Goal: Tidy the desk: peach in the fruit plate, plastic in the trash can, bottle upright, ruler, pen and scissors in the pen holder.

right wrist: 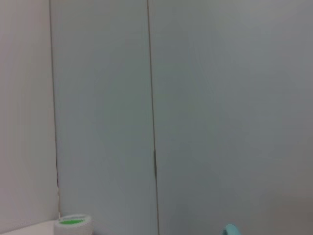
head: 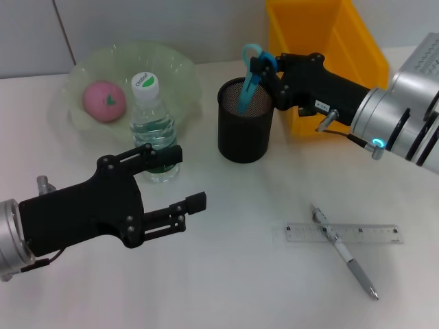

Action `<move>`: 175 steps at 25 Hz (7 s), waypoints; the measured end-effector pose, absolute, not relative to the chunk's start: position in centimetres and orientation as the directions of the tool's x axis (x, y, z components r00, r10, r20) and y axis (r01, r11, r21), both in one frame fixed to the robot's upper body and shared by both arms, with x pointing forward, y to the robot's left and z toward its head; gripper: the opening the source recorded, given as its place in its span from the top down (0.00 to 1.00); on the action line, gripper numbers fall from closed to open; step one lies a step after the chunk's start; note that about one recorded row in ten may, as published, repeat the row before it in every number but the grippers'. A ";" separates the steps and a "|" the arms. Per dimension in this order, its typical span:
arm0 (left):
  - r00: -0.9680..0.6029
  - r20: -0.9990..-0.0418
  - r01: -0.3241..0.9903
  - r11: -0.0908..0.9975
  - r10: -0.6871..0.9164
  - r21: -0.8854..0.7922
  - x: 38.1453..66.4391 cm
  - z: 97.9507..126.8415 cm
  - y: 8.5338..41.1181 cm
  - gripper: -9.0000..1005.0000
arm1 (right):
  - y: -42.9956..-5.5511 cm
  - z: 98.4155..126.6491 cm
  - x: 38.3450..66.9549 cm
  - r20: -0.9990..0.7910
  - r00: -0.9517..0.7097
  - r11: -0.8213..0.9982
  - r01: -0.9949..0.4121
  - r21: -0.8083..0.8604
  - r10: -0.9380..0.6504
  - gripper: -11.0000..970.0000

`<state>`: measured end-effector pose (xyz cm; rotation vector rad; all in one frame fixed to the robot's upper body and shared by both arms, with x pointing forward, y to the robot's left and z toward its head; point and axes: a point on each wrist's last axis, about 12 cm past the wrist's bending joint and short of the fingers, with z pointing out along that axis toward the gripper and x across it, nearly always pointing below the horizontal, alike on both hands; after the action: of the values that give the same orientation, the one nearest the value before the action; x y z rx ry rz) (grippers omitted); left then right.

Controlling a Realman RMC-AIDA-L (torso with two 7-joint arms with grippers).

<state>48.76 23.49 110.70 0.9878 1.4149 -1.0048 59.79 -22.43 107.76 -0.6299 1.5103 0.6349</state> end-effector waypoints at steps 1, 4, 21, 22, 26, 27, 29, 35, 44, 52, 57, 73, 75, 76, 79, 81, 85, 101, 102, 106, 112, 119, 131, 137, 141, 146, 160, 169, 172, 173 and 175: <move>-0.064 -0.997 0.954 0.296 0.038 -0.050 48.8 110.7 23.5 0.25 | -22.3 107.5 59.7 -0.999 -0.026 0.692 -0.722 0.004 -0.022 0.85; -0.061 -0.997 0.954 0.295 0.039 -0.046 48.8 110.7 23.5 0.25 | -22.1 107.4 59.5 -1.000 -0.019 0.693 -0.721 -0.002 -0.023 0.84; -0.097 -0.990 0.952 0.299 0.098 -0.064 48.6 109.1 24.7 0.25 | -25.6 113.7 60.6 -0.990 -0.065 0.591 -0.797 0.125 0.121 0.38; -0.097 -0.990 0.952 0.299 0.098 -0.064 48.6 109.1 24.7 0.25 | -25.6 113.7 60.6 -0.990 -0.065 0.591 -0.797 0.125 0.121 0.34; -0.141 -0.980 0.945 0.314 0.141 -0.091 48.4 107.9 25.3 0.25 | -26.2 118.4 61.3 -0.974 -0.223 0.492 -0.853 0.173 -0.045 0.22; -0.150 -0.978 0.943 0.319 0.147 -0.096 48.4 107.7 25.5 0.25 | -26.2 119.3 61.3 -0.960 -0.258 0.473 -0.862 0.180 -0.105 0.22; -0.156 -0.976 0.941 0.322 0.150 -0.101 48.3 107.6 25.6 0.25 | -26.1 121.2 61.2 -0.927 -0.302 0.433 -0.883 0.184 -0.222 0.22; -0.162 -0.973 0.942 0.319 0.162 -0.104 48.1 107.2 25.6 0.25 | -25.4 124.9 60.1 -0.778 -0.303 0.327 -0.936 0.133 -0.550 0.22; -0.193 -0.960 0.943 0.308 0.203 -0.125 47.5 106.3 25.6 0.25 | -21.2 124.6 57.2 -0.381 -0.150 0.158 -0.987 0.011 -0.912 0.23; -0.201 -0.958 0.941 0.312 0.202 -0.132 47.3 106.0 25.7 0.25 | -19.8 122.5 56.8 -0.341 -0.076 0.096 -0.995 -0.041 -0.937 0.23; -0.180 -0.959 0.944 0.314 0.221 -0.104 47.3 105.8 25.7 0.25 | -19.3 120.2 56.7 -0.340 -0.026 0.047 -0.997 -0.053 -0.940 0.23; -0.198 -0.955 0.940 0.319 0.221 -0.121 47.4 105.3 25.6 0.25 | -18.2 115.5 57.6 -0.306 -0.021 0.024 -1.000 -0.008 -0.952 0.24; -0.197 -0.955 0.941 0.317 0.221 -0.121 47.4 105.3 25.6 0.25 | -17.9 115.0 57.6 -0.299 -0.021 0.022 -1.000 -0.001 -0.954 0.24; -0.197 -0.955 0.941 0.317 0.222 -0.121 47.4 105.3 25.6 0.25 | -17.7 114.7 57.7 -0.294 -0.021 0.021 -1.000 0.003 -0.956 0.24; -0.196 -0.955 0.941 0.317 0.222 -0.119 47.5 105.3 25.6 0.25 | -17.5 114.3 57.7 -0.292 -0.026 0.025 -1.000 0.005 -0.956 0.25; -0.196 -0.955 0.941 0.316 0.222 -0.119 47.5 105.3 25.6 0.25 | -17.4 114.2 57.8 -0.292 -0.032 0.032 -0.999 0.006 -0.956 0.25; -0.199 -0.954 0.941 0.314 0.223 -0.123 47.4 105.3 25.6 0.25 | -17.3 113.8 57.9 -0.292 -0.042 0.039 -0.999 0.016 -0.955 0.25; -0.203 -0.954 0.941 0.313 0.220 -0.128 47.4 105.3 25.6 0.25 | -17.0 112.6 58.5 -0.292 -0.069 0.064 -0.998 0.027 -0.954 0.26; -0.204 -0.954 0.941 0.313 0.220 -0.128 47.4 105.3 25.6 0.25 | -17.0 112.6 58.5 -0.292 -0.070 0.064 -0.998 0.029 -0.954 0.26; -0.207 -0.954 0.940 0.314 0.219 -0.131 47.4 105.2 25.6 0.25 | -17.0 112.5 58.5 -0.290 -0.071 0.064 -0.997 0.032 -0.954 0.26; -0.209 -0.953 0.940 0.312 0.217 -0.135 47.4 105.3 25.6 0.25 | -16.9 112.5 58.6 -0.287 -0.071 0.063 -0.997 0.037 -0.955 0.26; -0.209 -0.954 0.941 0.311 0.217 -0.136 47.4 105.3 25.5 0.25 | -16.8 112.4 58.6 -0.285 -0.075 0.066 -0.997 0.040 -0.956 0.35; -0.210 -0.954 0.941 0.310 0.216 -0.137 47.4 105.3 25.5 0.25 | -16.7 112.4 58.5 -0.277 -0.066 0.055 -0.997 0.045 -0.959 0.59; -0.209 -0.954 0.941 0.309 0.216 -0.136 47.4 105.3 25.5 0.25 | -16.6 112.8 58.7 -0.294 -0.080 0.070 -0.997 0.042 -0.953 0.60; -0.208 -0.954 0.942 0.308 0.216 -0.136 47.4 105.3 25.5 0.25 | -16.5 113.8 59.0 -0.343 -0.104 0.097 -0.995 0.038 -0.933 0.60; -0.206 -0.955 0.943 0.305 0.215 -0.134 47.5 105.4 25.5 0.25 | -16.8 117.0 59.9 -0.421 -0.148 0.174 -0.985 -0.023 -0.895 0.60; -0.195 -0.956 0.947 0.294 0.218 -0.126 47.7 105.6 25.2 0.25 | -16.7 124.8 62.5 -0.808 -0.121 0.490 -0.843 -0.223 -0.577 0.60; -0.188 -0.959 0.949 0.290 0.211 -0.122 47.7 105.7 25.3 0.25 | -17.0 122.6 62.2 -0.924 0.003 0.568 -0.788 -0.238 -0.382 0.60; -0.187 -0.960 0.950 0.289 0.209 -0.122 47.7 105.7 25.3 0.25 | -17.6 122.1 62.0 -0.945 0.006 0.591 -0.779 -0.210 -0.328 0.60; -0.187 -0.960 0.950 0.288 0.209 -0.122 47.7 105.7 25.2 0.25 | -17.9 121.8 61.9 -0.955 0.007 0.602 -0.775 -0.192 -0.297 0.60; -0.187 -0.960 0.950 0.287 0.209 -0.123 47.7 105.7 25.2 0.25 | -18.5 121.3 61.6 -0.972 0.016 0.610 -0.776 -0.160 -0.234 0.60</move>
<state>47.68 25.20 105.70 1.0859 1.6169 -0.9909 61.63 -18.49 121.27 -0.8806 1.5385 0.5206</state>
